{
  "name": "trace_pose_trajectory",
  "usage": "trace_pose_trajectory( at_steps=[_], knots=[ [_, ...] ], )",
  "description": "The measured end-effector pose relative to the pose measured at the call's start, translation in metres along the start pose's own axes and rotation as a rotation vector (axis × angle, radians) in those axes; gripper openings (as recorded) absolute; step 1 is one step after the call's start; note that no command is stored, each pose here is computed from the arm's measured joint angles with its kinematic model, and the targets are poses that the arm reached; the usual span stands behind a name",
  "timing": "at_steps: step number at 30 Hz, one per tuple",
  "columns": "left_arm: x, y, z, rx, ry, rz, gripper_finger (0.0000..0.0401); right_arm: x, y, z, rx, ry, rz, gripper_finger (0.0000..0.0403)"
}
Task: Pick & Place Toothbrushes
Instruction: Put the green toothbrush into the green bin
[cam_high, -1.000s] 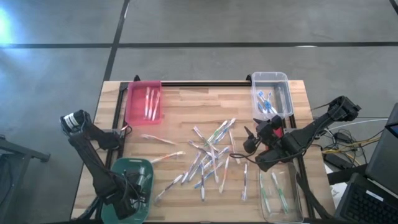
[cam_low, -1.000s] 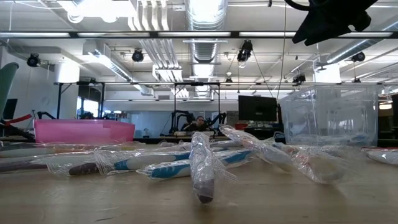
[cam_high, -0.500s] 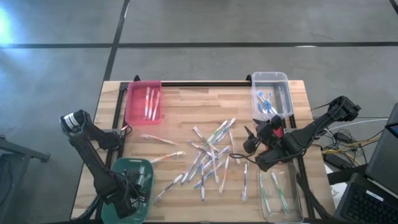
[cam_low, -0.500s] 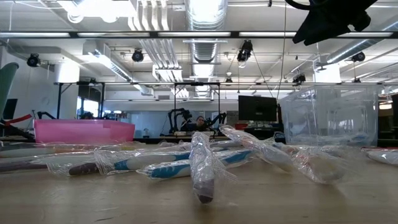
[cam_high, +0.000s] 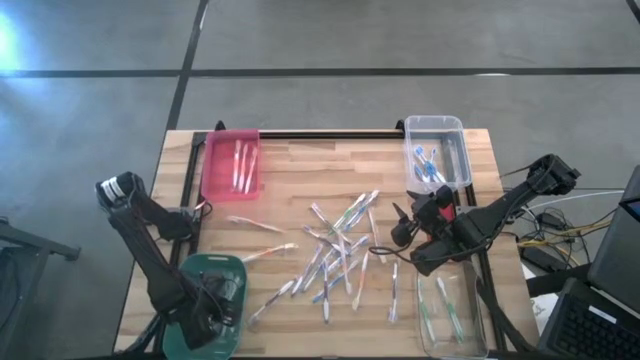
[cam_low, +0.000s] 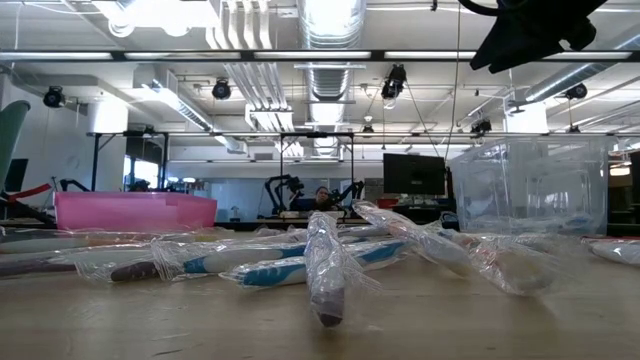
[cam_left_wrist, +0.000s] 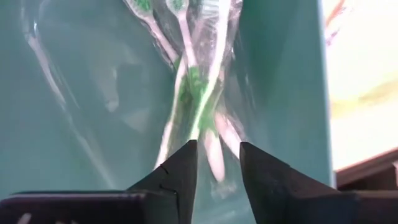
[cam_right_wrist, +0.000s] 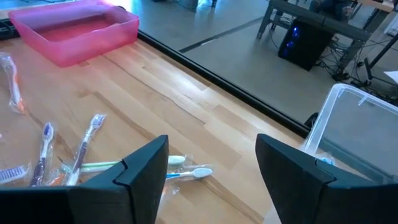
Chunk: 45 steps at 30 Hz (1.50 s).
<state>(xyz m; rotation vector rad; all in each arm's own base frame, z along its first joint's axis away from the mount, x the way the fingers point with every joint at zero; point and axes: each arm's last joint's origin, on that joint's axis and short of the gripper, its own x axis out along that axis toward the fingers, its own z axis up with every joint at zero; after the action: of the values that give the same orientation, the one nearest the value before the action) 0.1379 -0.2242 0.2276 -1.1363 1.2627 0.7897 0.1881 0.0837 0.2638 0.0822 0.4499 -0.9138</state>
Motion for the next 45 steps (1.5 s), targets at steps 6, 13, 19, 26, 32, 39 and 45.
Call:
trace_pose_trajectory(
  at_steps=[6,13,19,26,32,39,45],
  knots=[
    [-0.026,0.005,0.007,-0.032,0.067,-0.073,0.0133,0.0,0.0,0.0,-0.001,0.0,0.0,0.0253],
    [-0.052,0.009,0.02,-0.08,0.028,-0.247,0.0131,0.0,0.0,0.0,-0.014,-0.001,0.0,0.0264],
    [-0.075,0.009,0.034,0.02,-0.231,-0.52,0.013,0.0,0.001,0.0,-0.032,-0.011,0.002,0.0267],
    [-0.094,0.009,0.05,0.22,-0.802,-0.717,0.013,0.0,0.001,0.001,-0.033,-0.041,-0.006,0.0246],
    [-0.101,0.007,0.059,0.31,-1.192,-0.703,0.0129,0.0,0.002,0.002,-0.042,-0.042,-0.002,0.0226],
    [-0.096,-0.005,0.074,0.52,-1.392,-0.419,0.0128,0.0,0.006,0.006,-0.034,-0.05,0.014,0.0211],
    [-0.081,-0.011,0.097,0.546,-1.456,-0.233,0.0114,-0.004,0.01,0.022,-0.069,0.113,0.106,0.0204]
  ],
)
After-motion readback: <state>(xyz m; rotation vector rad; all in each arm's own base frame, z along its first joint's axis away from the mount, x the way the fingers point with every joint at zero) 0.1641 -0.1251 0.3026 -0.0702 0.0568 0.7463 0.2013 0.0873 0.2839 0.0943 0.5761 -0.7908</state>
